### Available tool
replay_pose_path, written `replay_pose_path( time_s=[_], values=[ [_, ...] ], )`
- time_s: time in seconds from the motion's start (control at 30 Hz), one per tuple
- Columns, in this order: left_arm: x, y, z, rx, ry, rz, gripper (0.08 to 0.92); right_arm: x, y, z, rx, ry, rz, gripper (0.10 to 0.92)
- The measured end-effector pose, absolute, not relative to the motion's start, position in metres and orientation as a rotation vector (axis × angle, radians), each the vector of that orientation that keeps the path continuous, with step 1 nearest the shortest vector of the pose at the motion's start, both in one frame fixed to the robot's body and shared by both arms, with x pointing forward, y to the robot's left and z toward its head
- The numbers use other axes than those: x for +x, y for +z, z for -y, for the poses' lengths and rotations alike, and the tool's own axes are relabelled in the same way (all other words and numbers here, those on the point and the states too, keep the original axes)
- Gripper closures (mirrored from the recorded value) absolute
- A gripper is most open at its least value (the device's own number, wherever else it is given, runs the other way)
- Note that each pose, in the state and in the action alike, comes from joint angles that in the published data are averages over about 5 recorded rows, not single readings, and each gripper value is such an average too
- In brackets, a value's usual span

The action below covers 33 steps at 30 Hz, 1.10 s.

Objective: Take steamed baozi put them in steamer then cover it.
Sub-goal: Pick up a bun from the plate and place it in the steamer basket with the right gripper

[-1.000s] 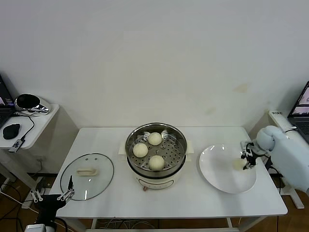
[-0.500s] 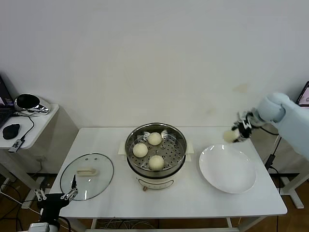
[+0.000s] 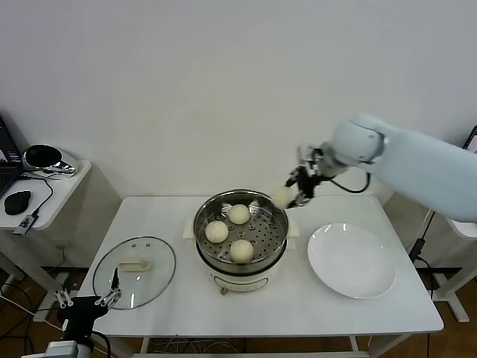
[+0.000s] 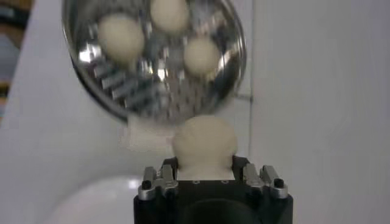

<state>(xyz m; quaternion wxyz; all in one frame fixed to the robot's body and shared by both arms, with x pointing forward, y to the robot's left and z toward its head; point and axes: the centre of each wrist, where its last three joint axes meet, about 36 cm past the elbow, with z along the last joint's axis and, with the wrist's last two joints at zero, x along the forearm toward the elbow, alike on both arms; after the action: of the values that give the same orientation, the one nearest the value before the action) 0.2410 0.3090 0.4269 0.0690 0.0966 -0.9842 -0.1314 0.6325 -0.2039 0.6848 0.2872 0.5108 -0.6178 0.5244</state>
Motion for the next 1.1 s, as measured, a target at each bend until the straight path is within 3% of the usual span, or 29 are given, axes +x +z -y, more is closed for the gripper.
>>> replay_pose_path(
  time_s=[0.37,0.9,1.1],
  values=[
    [0.241,0.428,-0.307,0.306,-0.38,2.969,0.177,0.632,0.633,0.132,1.319,1.354,1.574,0.471],
    [0.242,0.426,-0.305,0.302,-0.371,2.968,0.177,0.637,0.574,0.123,1.217,1.323,1.526,0.461],
    [0.243,0.426,-0.305,0.298,-0.376,2.968,0.177,0.637,0.578,0.124,1.221,1.301,1.548,0.32]
  ],
)
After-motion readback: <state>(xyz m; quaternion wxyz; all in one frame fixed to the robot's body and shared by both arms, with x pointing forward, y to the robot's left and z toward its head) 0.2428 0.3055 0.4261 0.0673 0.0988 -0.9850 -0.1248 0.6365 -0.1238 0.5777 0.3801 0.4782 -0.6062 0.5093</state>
